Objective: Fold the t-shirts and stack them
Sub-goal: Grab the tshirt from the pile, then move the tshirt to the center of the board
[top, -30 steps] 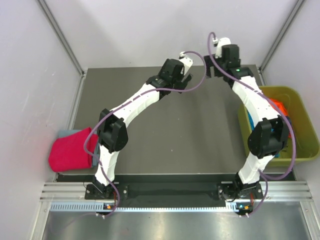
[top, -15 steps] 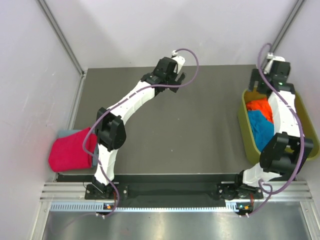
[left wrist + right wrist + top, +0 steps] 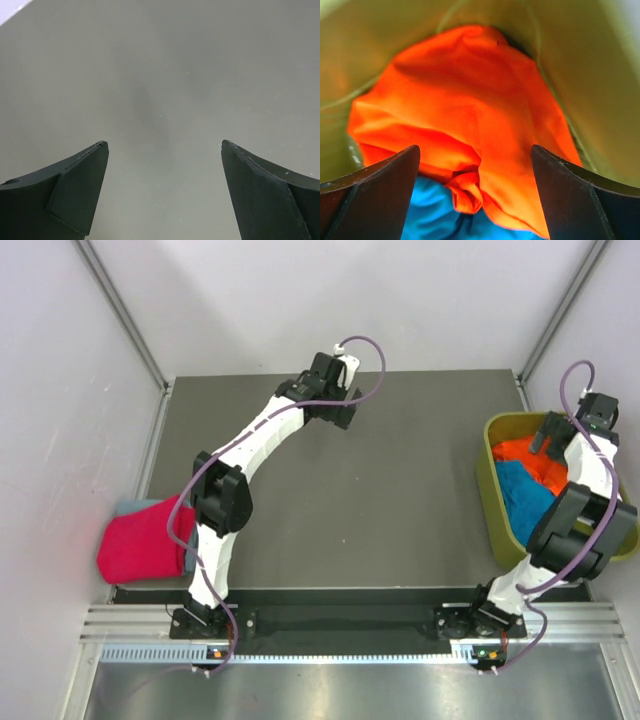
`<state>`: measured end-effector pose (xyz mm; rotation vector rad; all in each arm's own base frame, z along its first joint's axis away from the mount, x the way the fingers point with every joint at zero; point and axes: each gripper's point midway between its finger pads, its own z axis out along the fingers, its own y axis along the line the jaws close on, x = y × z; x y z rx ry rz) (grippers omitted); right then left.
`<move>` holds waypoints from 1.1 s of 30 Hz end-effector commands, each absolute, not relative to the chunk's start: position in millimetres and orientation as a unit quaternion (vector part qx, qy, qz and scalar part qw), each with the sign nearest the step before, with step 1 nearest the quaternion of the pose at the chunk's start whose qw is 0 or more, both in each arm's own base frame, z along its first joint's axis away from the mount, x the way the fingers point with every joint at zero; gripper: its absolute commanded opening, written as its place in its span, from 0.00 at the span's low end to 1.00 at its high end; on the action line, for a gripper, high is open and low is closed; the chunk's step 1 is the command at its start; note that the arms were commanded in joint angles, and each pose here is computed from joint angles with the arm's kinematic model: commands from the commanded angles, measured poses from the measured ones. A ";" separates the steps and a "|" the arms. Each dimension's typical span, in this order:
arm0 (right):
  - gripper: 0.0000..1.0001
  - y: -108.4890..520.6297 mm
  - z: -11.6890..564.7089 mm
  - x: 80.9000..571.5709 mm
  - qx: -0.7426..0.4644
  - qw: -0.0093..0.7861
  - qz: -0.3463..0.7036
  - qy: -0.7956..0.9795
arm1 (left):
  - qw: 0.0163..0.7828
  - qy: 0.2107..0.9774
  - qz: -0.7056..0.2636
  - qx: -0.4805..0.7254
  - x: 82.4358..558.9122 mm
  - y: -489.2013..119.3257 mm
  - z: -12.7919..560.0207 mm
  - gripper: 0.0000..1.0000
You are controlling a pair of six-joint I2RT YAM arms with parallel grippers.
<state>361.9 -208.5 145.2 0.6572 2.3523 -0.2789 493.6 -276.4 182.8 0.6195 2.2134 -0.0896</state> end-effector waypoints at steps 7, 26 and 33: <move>0.37 -218.4 132.7 373.1 0.254 0.333 -0.099 0.903 | 0.440 0.866 -0.072 0.228 494.7 -279.0 222.2 0.79; 0.00 65.2 409.5 475.1 -0.121 0.654 0.116 0.737 | 0.532 0.836 0.050 0.125 549.2 -174.9 289.0 0.99; 0.00 194.5 466.1 472.6 -0.225 0.664 0.264 0.662 | 0.554 0.826 0.082 0.070 552.4 -123.0 319.0 0.99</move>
